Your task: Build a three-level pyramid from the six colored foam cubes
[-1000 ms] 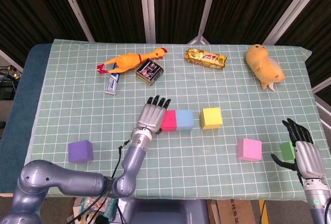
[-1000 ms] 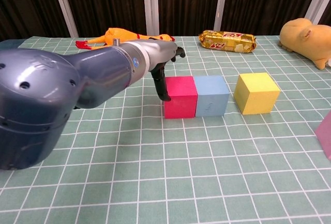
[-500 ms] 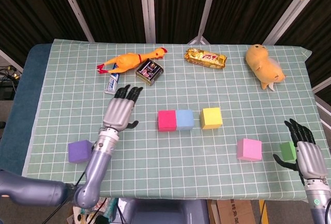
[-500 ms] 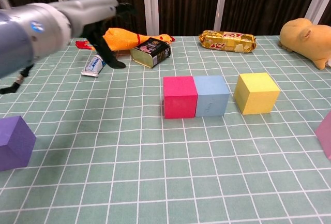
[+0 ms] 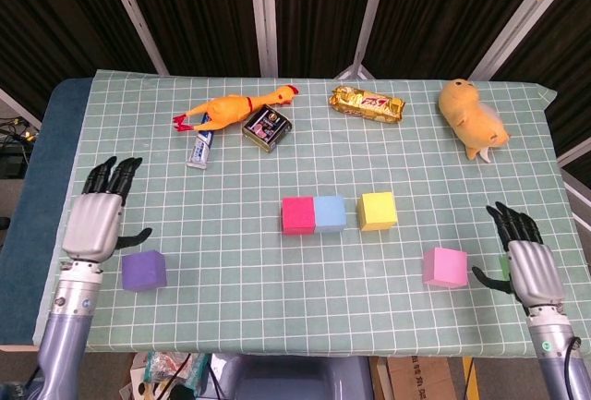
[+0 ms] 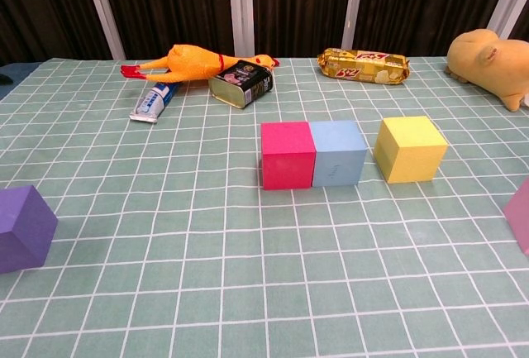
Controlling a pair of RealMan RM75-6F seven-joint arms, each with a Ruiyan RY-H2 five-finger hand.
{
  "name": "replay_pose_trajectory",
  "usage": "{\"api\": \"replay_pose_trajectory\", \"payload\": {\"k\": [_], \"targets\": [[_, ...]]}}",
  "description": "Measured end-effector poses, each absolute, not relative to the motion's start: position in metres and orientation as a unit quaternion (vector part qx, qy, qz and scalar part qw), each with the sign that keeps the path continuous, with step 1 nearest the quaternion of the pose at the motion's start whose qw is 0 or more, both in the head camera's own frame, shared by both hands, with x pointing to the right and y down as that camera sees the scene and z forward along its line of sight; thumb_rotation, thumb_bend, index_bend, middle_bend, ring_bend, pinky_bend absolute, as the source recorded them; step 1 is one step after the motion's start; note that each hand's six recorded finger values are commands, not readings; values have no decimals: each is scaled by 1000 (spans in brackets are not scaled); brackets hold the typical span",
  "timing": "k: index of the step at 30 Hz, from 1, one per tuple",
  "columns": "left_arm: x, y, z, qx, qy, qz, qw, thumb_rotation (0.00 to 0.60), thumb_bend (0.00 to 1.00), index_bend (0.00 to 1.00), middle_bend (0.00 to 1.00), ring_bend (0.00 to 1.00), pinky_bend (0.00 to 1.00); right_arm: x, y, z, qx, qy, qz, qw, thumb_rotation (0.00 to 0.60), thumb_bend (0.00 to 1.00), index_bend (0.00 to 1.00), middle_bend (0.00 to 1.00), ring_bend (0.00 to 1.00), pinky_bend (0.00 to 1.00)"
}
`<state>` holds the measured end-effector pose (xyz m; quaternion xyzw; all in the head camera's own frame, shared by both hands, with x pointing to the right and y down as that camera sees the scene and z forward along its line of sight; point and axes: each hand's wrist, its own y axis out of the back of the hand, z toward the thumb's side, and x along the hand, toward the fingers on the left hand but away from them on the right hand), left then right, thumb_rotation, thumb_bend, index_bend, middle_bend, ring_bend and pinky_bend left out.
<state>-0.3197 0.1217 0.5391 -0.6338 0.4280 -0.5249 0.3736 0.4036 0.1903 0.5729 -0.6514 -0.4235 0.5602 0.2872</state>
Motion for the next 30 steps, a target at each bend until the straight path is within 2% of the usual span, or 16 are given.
{"api": "replay_pose_trajectory", "payload": {"k": [6, 10, 13, 21, 30], "targets": [[-340, 124, 524, -633, 449, -520, 357, 600, 105, 0, 71, 9, 80, 367, 162, 589, -678, -368, 559, 303, 600, 239, 0, 9, 0, 0], [-344, 123, 522, -638, 450, -518, 349, 600, 105, 0, 71, 9, 80, 340, 143, 606, -697, -319, 562, 311, 600, 240, 0, 95, 34, 0], [-347, 121, 520, -638, 455, -517, 345, 600, 105, 0, 71, 9, 80, 321, 134, 617, -708, -297, 560, 309, 600, 240, 0, 113, 47, 0], [-353, 117, 518, -636, 464, -516, 339, 600, 105, 0, 72, 9, 80, 289, 123, 644, -723, -274, 558, 301, 600, 239, 0, 179, 78, 0], [-356, 116, 518, -636, 467, -516, 334, 600, 105, 0, 72, 9, 80, 272, 114, 668, -725, -258, 564, 299, 600, 239, 0, 201, 89, 0]]}}
